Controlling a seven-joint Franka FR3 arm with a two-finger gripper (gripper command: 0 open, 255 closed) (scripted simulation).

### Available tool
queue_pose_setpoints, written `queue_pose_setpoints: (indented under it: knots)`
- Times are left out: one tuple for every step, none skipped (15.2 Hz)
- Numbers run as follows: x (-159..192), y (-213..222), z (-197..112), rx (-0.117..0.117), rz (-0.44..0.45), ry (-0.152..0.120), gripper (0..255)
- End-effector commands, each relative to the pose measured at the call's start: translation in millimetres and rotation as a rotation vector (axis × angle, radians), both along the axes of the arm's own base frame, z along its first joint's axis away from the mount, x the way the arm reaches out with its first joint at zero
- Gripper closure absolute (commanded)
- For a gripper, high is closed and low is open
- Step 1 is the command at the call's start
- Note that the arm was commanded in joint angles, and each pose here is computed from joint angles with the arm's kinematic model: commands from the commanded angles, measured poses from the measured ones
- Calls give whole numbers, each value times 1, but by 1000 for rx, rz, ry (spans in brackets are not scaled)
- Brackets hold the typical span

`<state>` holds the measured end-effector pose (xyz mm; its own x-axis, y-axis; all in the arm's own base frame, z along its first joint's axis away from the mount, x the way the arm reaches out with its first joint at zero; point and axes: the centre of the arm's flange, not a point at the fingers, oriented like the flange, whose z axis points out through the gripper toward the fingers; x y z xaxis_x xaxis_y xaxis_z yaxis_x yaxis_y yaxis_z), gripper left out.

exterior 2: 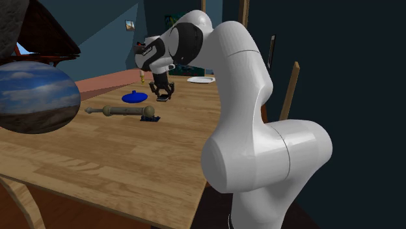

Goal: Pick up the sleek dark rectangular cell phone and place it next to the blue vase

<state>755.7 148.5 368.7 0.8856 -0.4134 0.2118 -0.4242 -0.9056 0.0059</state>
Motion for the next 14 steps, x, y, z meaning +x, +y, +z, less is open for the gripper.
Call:
queue_pose_setpoints:
  knots:
    - [1, -1, -10, 0, 0, -1, 255]
    - [1, -1, -15, 0, 0, -1, 255]
    - [1, -1, -20, 0, 0, -1, 255]
    - [1, -1, -26, 0, 0, -1, 255]
    - [1, -1, -28, 0, 0, -1, 255]
    - [1, -1, -28, 0, 0, -1, 255]
    - [1, -1, -28, 0, 0, -1, 255]
    - [1, -1, -28, 0, 0, -1, 255]
    - [1, -1, -28, 0, 0, -1, 255]
    - [1, -1, -28, 0, 0, -1, 255]
    - [1, -1, -28, 0, 0, -1, 255]
    - [1, -1, -28, 0, 0, -1, 255]
    - [1, -1, -28, 0, 0, -1, 0]
    - [1, -1, -28, 0, 0, -1, 0]
